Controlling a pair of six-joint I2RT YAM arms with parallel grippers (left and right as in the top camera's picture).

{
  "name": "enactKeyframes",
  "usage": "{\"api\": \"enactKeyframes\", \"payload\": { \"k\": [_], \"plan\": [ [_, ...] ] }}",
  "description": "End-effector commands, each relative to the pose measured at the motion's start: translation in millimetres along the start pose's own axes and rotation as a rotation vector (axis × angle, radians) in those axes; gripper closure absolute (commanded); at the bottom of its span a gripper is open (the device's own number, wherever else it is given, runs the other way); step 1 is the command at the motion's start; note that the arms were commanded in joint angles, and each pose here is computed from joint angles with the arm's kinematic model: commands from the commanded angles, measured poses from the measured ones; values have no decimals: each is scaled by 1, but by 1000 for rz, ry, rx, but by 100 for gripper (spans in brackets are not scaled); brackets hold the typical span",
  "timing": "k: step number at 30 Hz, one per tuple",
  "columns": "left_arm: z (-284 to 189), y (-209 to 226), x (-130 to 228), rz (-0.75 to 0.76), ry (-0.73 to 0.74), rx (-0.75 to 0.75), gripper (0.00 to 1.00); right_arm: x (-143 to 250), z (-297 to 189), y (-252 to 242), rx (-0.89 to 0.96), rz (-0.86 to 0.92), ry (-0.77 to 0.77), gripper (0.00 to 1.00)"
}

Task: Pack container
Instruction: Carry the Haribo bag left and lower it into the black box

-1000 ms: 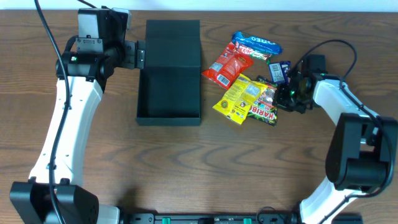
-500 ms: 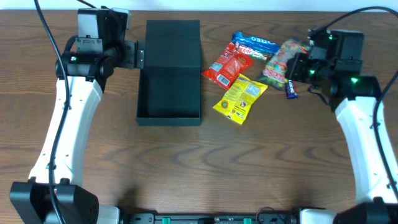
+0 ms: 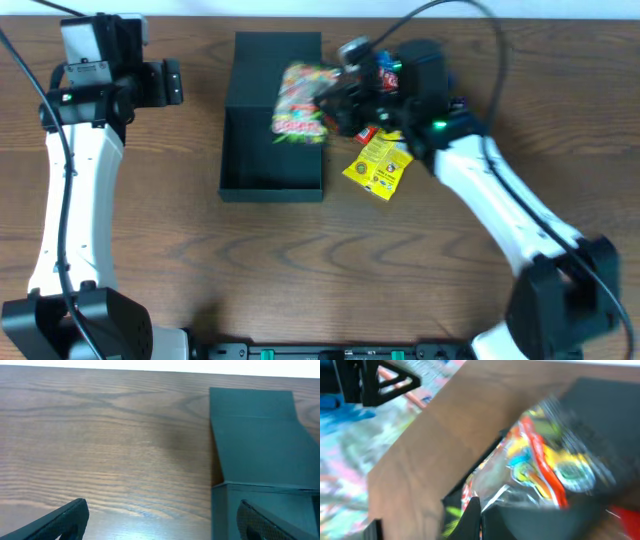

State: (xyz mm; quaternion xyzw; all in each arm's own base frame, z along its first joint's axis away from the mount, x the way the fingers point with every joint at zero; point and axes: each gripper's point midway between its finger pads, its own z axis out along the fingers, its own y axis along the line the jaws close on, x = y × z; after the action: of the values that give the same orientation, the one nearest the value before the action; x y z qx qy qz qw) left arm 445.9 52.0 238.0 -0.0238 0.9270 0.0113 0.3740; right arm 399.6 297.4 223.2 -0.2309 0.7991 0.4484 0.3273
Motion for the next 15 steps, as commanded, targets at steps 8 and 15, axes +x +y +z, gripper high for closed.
{"api": "enactKeyframes", "payload": {
  "k": [8,15],
  "plan": [
    [1,28,-1,-52,-7,-31,4,52,66,25,-213,87,142,99],
    [1,28,-1,-53,-7,-28,5,76,85,24,-219,121,198,99]
  ]
}}
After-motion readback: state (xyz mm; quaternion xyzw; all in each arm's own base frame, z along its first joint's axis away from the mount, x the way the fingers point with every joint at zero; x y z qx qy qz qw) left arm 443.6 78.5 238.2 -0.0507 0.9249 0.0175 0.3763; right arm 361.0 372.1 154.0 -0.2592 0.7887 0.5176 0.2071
